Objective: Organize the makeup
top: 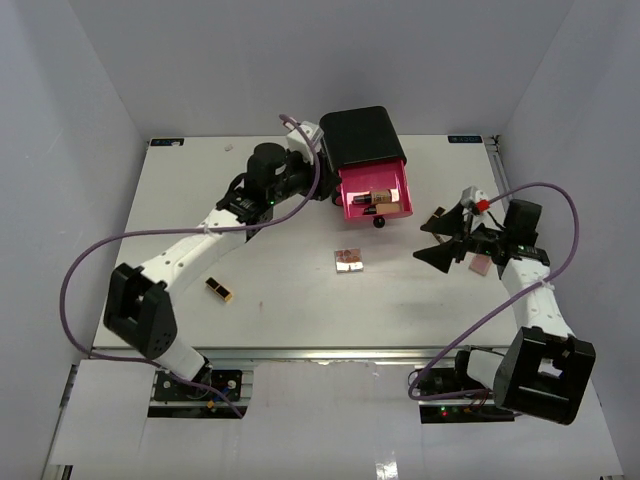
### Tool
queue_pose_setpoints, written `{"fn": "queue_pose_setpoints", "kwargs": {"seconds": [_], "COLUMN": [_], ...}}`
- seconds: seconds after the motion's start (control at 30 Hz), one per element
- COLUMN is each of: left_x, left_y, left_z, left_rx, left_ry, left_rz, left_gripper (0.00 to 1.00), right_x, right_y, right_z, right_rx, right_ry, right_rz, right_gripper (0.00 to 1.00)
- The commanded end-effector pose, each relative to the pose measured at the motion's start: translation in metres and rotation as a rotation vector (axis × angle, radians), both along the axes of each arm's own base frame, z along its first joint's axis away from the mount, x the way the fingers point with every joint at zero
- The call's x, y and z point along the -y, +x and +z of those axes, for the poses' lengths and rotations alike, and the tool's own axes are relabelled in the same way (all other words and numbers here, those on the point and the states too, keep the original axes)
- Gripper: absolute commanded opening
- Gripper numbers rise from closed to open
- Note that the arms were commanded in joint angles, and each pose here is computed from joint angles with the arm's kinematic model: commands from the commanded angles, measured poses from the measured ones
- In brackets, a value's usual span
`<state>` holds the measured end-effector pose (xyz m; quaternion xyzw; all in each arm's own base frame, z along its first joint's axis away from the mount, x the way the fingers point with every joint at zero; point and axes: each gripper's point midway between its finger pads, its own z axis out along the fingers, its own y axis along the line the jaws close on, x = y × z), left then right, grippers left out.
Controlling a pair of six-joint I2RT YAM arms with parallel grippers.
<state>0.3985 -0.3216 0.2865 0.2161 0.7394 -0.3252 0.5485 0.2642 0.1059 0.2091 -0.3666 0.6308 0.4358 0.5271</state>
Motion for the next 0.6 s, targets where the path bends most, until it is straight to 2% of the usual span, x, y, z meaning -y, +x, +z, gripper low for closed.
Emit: {"fn": "queue_pose_setpoints", "kwargs": {"seconds": [0.0,0.07,0.13,0.33,0.43,0.57], "left_x": [-0.046,-0.063,-0.080,-0.126,-0.137,-0.139], "left_y": [-0.046,-0.060,-0.072,-0.084,-0.089,-0.092], "left_z": [0.002,-0.015,-0.017,-0.016,-0.016,-0.009], "left_rx": [0.040,0.040,0.061,0.148,0.170,0.185], "left_ry": [0.108,0.148,0.172,0.235,0.234,0.222], "left_rz": [0.000,0.024,0.052,0.205,0.240,0.243], "left_gripper": [0.60,0.71,0.76,0.96,0.98,0.98], "right_x": [-0.044,-0.061,-0.065,-0.064,-0.063,-0.069], "right_y": [-0.012,-0.016,-0.006,0.031,0.045,0.047], "right_z": [-0.003,-0.018,-0.033,-0.070,-0.088,-0.109], "right_rx": [0.332,0.431,0.497,0.603,0.644,0.650], "right_ry": [-0.255,-0.364,-0.497,-0.784,-0.889,-0.946], "right_rz": [0.187,0.285,0.331,0.367,0.360,0.346], "right_gripper": [0.82,0.76,0.70,0.58,0.46,0.36]}}
